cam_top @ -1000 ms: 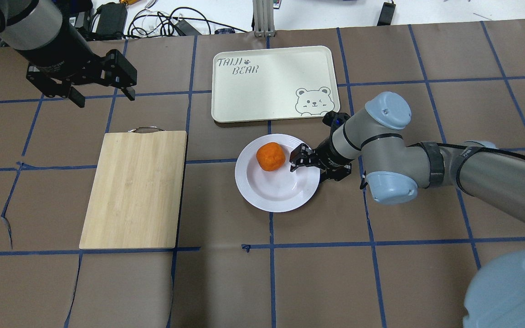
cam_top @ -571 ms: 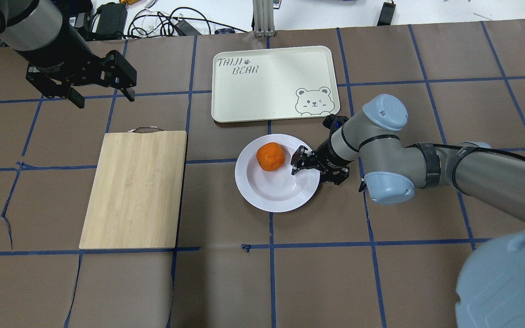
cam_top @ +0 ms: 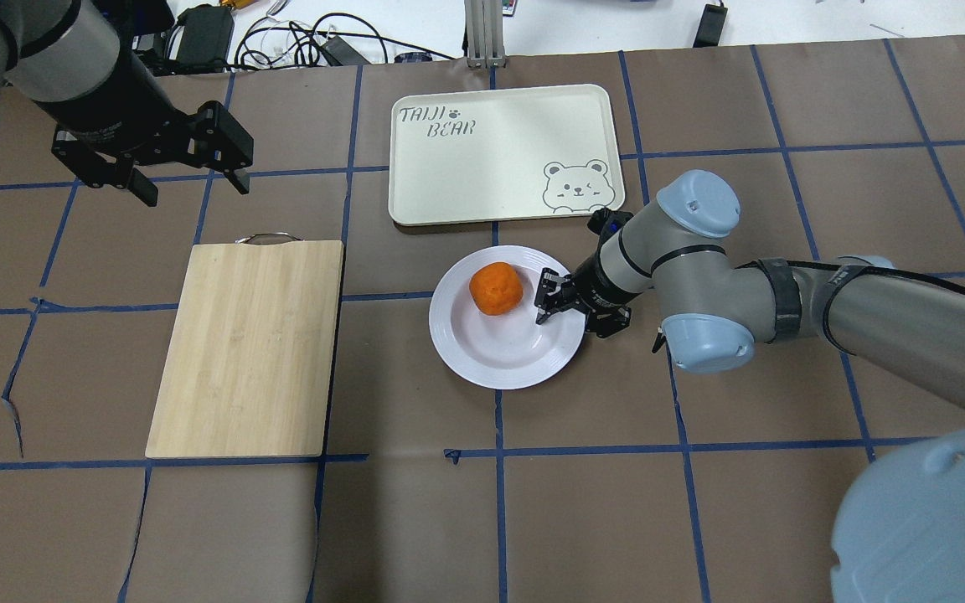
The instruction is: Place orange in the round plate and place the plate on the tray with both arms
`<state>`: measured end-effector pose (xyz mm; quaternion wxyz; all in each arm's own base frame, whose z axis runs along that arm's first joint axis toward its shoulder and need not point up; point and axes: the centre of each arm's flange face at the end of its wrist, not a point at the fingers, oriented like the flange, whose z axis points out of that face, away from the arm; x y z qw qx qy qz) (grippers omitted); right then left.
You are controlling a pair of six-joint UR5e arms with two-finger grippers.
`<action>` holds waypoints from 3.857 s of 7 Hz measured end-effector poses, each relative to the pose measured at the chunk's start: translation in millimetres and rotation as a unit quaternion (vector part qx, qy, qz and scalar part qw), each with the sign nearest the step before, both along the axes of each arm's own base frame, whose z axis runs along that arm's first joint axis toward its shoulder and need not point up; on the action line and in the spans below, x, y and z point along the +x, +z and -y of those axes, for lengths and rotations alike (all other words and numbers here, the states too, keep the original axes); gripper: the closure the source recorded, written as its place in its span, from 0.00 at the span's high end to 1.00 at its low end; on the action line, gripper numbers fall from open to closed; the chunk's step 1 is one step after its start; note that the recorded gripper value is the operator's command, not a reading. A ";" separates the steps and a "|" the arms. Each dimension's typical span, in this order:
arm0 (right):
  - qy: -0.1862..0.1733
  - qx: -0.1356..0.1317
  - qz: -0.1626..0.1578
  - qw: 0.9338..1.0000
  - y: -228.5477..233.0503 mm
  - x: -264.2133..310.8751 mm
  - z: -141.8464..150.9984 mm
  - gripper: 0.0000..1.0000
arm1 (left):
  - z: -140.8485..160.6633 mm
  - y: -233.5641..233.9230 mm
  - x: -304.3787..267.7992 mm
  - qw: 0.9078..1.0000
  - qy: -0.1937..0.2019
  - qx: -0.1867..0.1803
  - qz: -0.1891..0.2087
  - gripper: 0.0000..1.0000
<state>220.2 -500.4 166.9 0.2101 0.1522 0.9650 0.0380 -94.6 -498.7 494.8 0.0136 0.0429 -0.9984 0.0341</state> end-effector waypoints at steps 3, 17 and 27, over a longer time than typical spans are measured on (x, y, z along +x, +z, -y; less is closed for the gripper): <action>-0.015 -0.007 0.004 1.000 16.1 0.8 7.4 0.04 | -1.1 -1.0 -0.1 1.000 -0.001 0.001 0.000 1.00; -0.114 -0.073 0.012 0.991 50.9 -26.9 237.0 1.00 | -5.8 -7.0 -0.3 1.000 -0.001 0.007 0.000 1.00; 0.067 -0.066 -0.211 0.973 343.3 -66.4 10.8 1.00 | -13.5 6.6 -1.1 1.000 -0.025 -0.009 0.002 1.00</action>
